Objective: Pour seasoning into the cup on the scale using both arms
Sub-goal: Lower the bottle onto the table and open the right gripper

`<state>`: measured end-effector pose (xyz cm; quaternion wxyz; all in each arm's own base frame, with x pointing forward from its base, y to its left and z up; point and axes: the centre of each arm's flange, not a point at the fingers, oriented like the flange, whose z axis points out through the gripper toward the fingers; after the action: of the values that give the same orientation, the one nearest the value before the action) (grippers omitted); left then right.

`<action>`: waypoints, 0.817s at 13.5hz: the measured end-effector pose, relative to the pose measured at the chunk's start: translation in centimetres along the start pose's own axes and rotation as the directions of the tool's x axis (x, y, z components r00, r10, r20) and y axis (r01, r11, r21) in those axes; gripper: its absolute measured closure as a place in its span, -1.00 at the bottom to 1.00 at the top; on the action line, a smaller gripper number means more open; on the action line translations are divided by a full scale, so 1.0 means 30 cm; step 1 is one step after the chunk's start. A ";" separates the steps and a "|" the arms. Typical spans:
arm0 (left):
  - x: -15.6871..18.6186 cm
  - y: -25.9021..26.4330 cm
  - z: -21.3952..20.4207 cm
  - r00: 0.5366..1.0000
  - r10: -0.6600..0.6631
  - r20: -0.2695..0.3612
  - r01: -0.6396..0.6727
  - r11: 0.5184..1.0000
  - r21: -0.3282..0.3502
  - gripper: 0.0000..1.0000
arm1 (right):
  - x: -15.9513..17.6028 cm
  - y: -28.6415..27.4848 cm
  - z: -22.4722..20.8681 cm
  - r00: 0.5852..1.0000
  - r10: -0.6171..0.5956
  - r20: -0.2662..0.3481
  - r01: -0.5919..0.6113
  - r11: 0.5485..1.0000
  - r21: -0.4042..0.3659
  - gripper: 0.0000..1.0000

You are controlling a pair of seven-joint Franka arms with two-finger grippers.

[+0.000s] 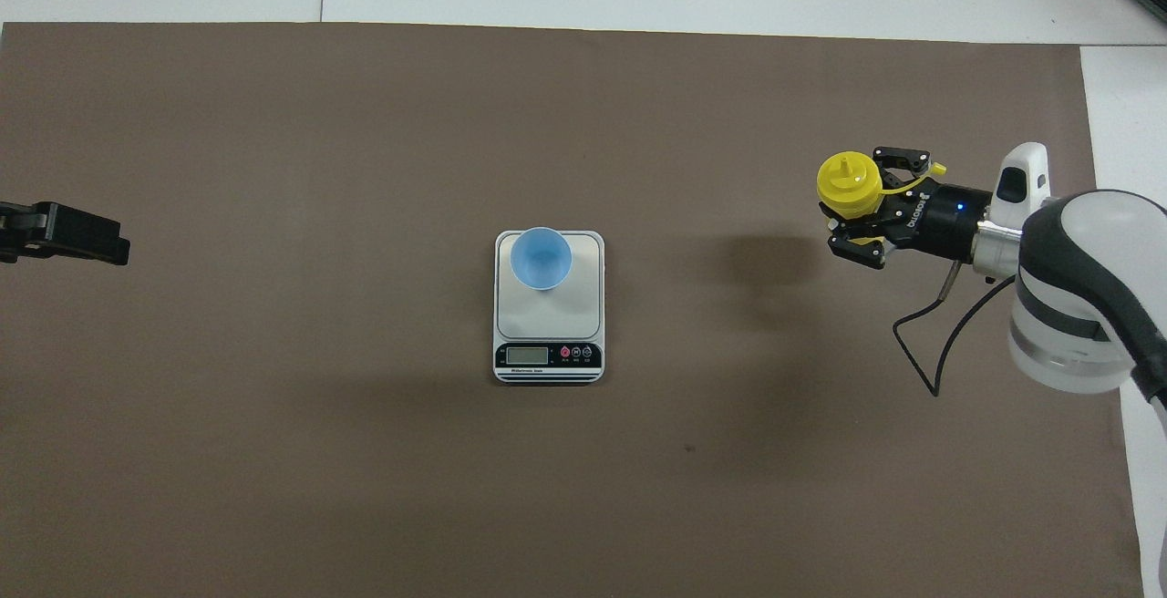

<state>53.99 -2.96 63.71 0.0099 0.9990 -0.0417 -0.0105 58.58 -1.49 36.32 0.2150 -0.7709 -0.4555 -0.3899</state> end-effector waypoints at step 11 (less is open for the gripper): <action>0.000 0.000 0.000 1.000 0.000 0.000 0.000 1.000 0.000 -1.00 | -0.217 0.022 0.063 0.988 -0.082 -0.131 0.085 0.996 0.015 0.20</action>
<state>53.99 -2.96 63.71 0.0099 0.9990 -0.0417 -0.0105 58.09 -3.99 30.02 0.2355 -0.7218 -0.4763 -0.4435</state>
